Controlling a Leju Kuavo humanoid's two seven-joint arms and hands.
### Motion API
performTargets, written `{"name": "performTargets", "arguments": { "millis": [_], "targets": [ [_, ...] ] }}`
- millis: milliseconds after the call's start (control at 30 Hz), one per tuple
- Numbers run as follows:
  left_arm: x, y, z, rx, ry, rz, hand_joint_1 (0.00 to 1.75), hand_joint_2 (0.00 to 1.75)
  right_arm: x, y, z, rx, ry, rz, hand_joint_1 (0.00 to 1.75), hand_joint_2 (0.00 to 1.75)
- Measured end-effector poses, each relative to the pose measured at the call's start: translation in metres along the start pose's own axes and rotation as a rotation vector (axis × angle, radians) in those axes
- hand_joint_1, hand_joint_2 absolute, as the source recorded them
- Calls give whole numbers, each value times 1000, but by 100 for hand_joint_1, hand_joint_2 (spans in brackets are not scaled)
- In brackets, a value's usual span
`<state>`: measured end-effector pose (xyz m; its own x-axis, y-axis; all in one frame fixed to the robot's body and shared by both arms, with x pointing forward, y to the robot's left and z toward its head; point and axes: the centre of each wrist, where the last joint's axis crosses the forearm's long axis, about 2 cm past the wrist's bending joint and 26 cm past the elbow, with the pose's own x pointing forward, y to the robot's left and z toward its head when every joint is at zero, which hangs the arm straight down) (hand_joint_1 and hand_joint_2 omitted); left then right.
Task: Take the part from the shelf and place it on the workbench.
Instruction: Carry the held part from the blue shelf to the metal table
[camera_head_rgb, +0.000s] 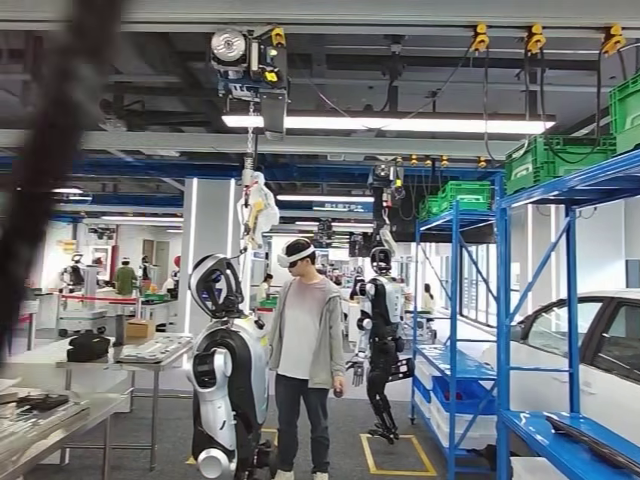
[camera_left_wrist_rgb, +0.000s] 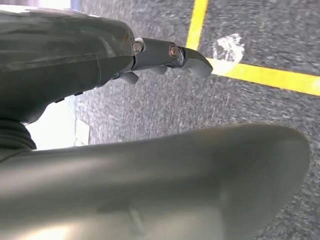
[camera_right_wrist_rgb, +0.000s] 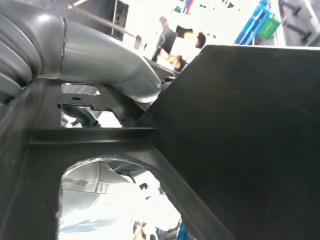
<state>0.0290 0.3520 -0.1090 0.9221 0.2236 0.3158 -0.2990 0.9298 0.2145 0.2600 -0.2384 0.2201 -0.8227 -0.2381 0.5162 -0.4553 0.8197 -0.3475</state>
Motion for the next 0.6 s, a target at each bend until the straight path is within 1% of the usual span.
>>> {"name": "performTargets", "arguments": {
  "millis": [167,267,400,600],
  "targets": [
    [1,-4,0,-7,-10,1,0,175,0,-2,1,0,-9,0,175,175],
    [-2,-4,1,-4,-5,7,0,175,1,-3,-1,3,-14,2,175,175],
    [1,-7,1,-6,-14,20,0,175,3,0,-2,9,-11,7,175,175],
    [-1,-8,1,-10,-15,21,0,175,5,5,-5,3,-17,4,175,175]
  ]
}}
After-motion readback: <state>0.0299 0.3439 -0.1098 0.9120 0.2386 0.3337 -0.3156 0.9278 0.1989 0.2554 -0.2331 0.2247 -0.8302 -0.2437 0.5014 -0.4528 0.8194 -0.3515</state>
